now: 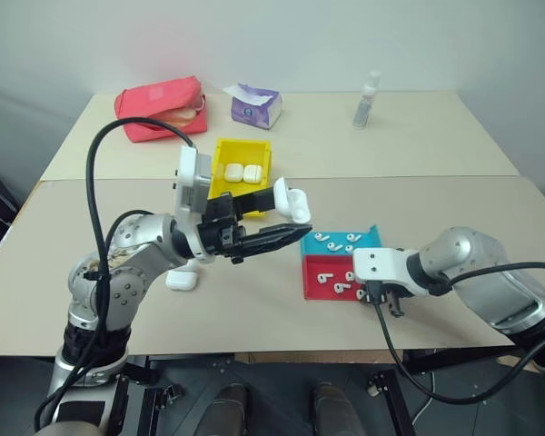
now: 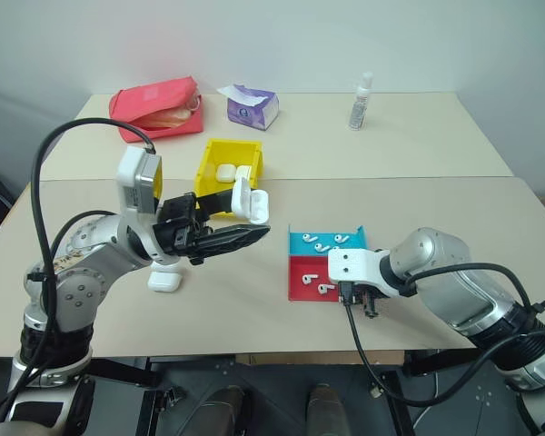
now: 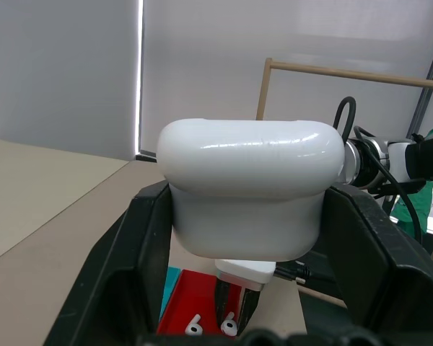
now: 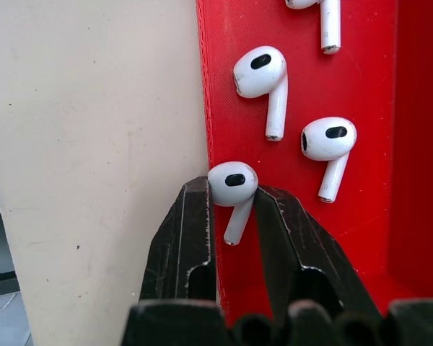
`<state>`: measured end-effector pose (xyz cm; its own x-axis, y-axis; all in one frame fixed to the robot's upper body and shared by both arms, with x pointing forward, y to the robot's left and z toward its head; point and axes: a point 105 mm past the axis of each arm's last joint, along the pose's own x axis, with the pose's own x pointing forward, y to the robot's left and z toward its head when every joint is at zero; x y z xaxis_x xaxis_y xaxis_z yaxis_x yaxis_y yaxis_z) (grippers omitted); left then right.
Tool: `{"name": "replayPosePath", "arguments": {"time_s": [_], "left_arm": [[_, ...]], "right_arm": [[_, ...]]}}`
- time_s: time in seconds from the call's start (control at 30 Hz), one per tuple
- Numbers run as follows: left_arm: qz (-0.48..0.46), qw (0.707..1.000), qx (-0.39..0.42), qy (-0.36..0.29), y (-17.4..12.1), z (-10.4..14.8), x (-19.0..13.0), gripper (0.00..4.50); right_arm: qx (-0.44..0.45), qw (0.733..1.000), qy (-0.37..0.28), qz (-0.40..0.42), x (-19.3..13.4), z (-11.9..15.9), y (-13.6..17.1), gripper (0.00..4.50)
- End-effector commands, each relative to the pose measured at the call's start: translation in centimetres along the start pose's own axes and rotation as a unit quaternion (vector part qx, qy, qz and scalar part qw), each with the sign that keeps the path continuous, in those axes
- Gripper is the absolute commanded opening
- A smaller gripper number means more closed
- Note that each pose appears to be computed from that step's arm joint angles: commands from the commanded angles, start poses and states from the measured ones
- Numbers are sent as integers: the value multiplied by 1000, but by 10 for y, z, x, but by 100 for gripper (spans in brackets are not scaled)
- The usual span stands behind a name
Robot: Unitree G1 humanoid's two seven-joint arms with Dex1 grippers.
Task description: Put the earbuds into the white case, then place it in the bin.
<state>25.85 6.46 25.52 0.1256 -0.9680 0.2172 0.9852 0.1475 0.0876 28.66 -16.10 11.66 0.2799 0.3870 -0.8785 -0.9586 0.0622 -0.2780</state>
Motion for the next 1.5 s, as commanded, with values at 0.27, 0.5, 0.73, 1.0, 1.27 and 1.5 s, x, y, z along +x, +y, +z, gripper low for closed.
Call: {"name": "replayPosePath", "arguments": {"time_s": [0.27, 0.5, 0.73, 1.0, 1.27, 1.5], "left_arm": [[-13, 1000, 11, -6, -6, 8, -2, 277], [-21, 1000, 7, -5, -8, 8, 0, 277], [-51, 999, 3, -10, -6, 7, 6, 277], [-89, 996, 1, -12, 4, 6, 18, 277], [-111, 994, 9, -14, 11, 7, 27, 277], [-127, 992, 16, -12, 10, 9, 34, 277]], "right_arm": [[15, 1000, -15, -11, -5, 1, 3, 61], [61, 988, -131, -56, -40, 20, 4, 61], [107, 894, -397, -179, -104, 54, -3, 61], [162, 752, -605, -205, -157, 90, -12, 61], [162, 701, -676, -159, -166, 124, -8, 61], [145, 716, -672, -124, -152, 142, 2, 61]]}}
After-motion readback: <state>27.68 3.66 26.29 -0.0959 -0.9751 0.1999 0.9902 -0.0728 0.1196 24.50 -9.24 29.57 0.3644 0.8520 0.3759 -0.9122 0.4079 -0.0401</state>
